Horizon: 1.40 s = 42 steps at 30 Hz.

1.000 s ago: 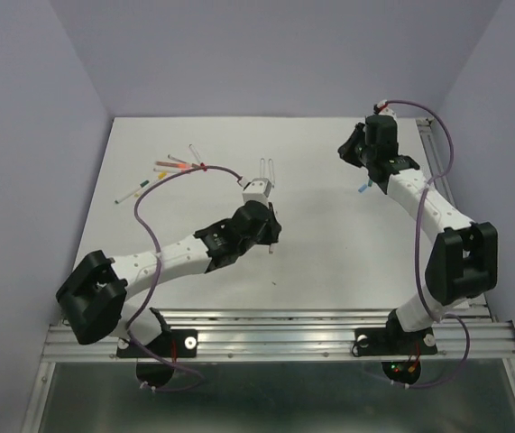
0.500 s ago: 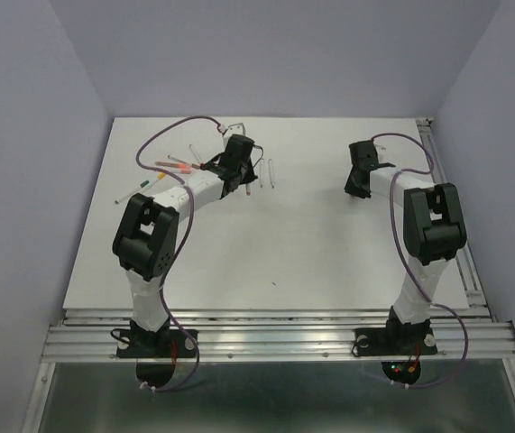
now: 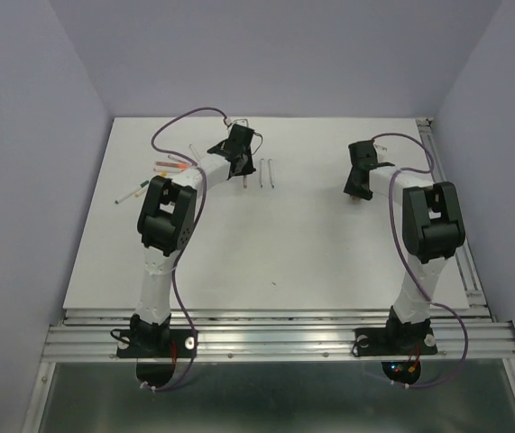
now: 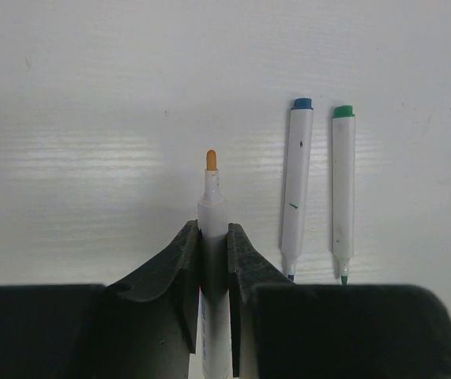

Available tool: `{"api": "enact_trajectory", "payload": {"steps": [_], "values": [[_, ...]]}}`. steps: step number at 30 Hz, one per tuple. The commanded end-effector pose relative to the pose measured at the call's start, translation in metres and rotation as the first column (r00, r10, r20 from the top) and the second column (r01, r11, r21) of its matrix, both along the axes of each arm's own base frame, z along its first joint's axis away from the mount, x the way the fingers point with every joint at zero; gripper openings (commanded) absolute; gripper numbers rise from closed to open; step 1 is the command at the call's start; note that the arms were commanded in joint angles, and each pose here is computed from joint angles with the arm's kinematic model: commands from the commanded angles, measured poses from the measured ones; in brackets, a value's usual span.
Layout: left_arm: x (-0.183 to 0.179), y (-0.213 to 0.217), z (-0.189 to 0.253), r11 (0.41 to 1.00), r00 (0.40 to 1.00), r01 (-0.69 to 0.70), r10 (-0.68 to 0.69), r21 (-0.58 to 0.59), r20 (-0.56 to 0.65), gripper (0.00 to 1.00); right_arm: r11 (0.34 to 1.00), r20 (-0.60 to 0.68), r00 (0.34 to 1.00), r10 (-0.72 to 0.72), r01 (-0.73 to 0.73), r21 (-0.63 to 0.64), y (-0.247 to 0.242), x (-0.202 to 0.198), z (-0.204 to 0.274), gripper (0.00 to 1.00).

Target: Open the pen caps

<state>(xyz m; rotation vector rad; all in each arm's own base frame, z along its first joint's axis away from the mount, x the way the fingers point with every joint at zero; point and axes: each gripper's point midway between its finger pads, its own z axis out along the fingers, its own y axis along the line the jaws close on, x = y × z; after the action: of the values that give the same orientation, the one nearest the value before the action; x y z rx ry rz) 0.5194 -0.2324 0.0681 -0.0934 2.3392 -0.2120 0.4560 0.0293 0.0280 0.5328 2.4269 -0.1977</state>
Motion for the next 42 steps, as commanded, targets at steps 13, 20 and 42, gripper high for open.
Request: {"api": "enact_trajectory", "payload": {"steps": [13, 20, 42], "values": [[0.005, -0.011, 0.032, 0.998, 0.998, 0.063, -0.063, -0.018, 0.014, 0.65, 0.971, 0.240, 0.962, 0.126, -0.169, 0.168, 0.035, -0.012, 0.118, 0.96], [0.017, 0.007, 0.063, 0.999, 0.997, 0.018, -0.021, 0.036, 0.080, 0.79, 0.962, 0.340, 0.931, 0.133, -0.204, 0.181, 0.038, -0.021, 0.146, 1.00], [0.112, 0.154, 0.033, 0.952, 0.952, -0.302, 0.298, 0.046, 0.067, 0.99, 0.992, 0.259, 0.966, 0.002, -0.035, 0.122, 0.012, -0.020, 0.118, 1.00]]}}
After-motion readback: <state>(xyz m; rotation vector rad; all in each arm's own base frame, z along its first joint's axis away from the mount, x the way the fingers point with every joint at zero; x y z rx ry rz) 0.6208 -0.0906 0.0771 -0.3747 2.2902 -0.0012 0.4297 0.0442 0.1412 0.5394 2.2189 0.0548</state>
